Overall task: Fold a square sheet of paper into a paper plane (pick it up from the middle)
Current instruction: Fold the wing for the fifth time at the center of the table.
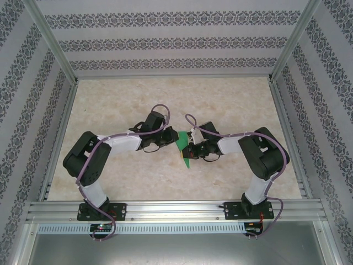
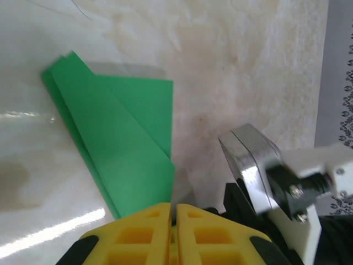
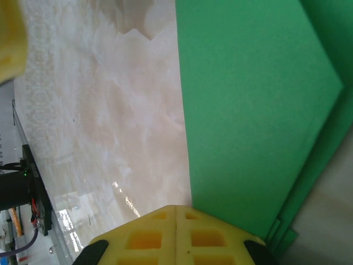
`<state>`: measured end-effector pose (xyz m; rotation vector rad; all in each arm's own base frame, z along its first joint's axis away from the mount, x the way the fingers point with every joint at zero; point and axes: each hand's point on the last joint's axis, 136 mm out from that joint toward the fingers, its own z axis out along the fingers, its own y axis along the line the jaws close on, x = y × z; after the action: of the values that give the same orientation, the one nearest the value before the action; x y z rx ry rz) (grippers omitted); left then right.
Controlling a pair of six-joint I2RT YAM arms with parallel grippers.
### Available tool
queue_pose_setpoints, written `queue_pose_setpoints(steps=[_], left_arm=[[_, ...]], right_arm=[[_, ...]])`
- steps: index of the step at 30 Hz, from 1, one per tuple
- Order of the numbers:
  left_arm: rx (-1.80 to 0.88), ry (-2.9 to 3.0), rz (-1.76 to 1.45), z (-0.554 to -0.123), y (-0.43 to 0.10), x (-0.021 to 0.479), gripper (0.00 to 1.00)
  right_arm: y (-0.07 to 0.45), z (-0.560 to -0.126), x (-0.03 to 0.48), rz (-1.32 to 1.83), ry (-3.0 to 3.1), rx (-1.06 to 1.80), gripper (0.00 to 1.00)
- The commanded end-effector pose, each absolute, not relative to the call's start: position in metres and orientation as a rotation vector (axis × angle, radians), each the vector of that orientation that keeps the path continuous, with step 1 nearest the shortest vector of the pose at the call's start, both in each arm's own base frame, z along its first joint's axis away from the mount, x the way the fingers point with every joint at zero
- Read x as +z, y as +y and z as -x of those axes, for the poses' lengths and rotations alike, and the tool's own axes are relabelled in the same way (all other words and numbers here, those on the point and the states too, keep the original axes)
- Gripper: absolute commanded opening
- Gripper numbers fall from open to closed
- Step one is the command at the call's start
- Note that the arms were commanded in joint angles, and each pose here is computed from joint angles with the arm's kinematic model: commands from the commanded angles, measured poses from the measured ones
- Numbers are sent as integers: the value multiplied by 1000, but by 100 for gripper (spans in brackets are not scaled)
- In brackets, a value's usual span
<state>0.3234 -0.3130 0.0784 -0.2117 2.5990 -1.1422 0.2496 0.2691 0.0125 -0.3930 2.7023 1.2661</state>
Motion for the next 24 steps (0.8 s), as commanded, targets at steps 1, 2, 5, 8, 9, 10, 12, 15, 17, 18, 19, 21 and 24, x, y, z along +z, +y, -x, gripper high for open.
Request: queue_pose_setpoints(steps=[1, 2, 5, 8, 9, 10, 12, 15, 17, 18, 19, 21, 24], left_arm=[[-1126, 2526, 266, -325, -312, 96, 13], [-1115, 2525, 269, -322, -311, 97, 13], [-1111, 2516, 285, -318, -308, 98, 13], [-1112, 2499, 294, -319, -306, 98, 13], [-1112, 2498, 297, -320, -306, 97, 13], [-1119, 2498, 291, -321, -308, 97, 13], [-1129, 2505, 274, -324, -314, 94, 12], [-1113, 2531, 278, -330, -318, 83, 12], [-1113, 2572, 282, -336, -324, 74, 12], [-1108, 2590, 268, -337, -327, 71, 11], [-1098, 2596, 252, -340, -328, 70, 10], [-1092, 2597, 260, -346, -327, 67, 10], [-1152, 2585, 283, -356, -329, 63, 10]], right_arm=[[231, -209, -45, 279, 2994, 1006, 0], [230, -210, -46, 277, 3001, 997, 0], [231, -208, -45, 271, 2999, 1020, 0], [235, -208, -40, 291, 2979, 1065, 0], [235, -207, -40, 288, 2982, 1065, 0], [233, -206, -41, 279, 2992, 1063, 0], [233, -205, -42, 271, 2994, 1066, 0], [233, -207, -42, 277, 2988, 1049, 0], [230, -208, -46, 261, 2998, 1020, 0], [230, -208, -46, 261, 3002, 1019, 0], [230, -209, -46, 261, 3000, 1014, 0], [228, -209, -46, 258, 3001, 1002, 0], [228, -210, -46, 256, 2998, 995, 0]])
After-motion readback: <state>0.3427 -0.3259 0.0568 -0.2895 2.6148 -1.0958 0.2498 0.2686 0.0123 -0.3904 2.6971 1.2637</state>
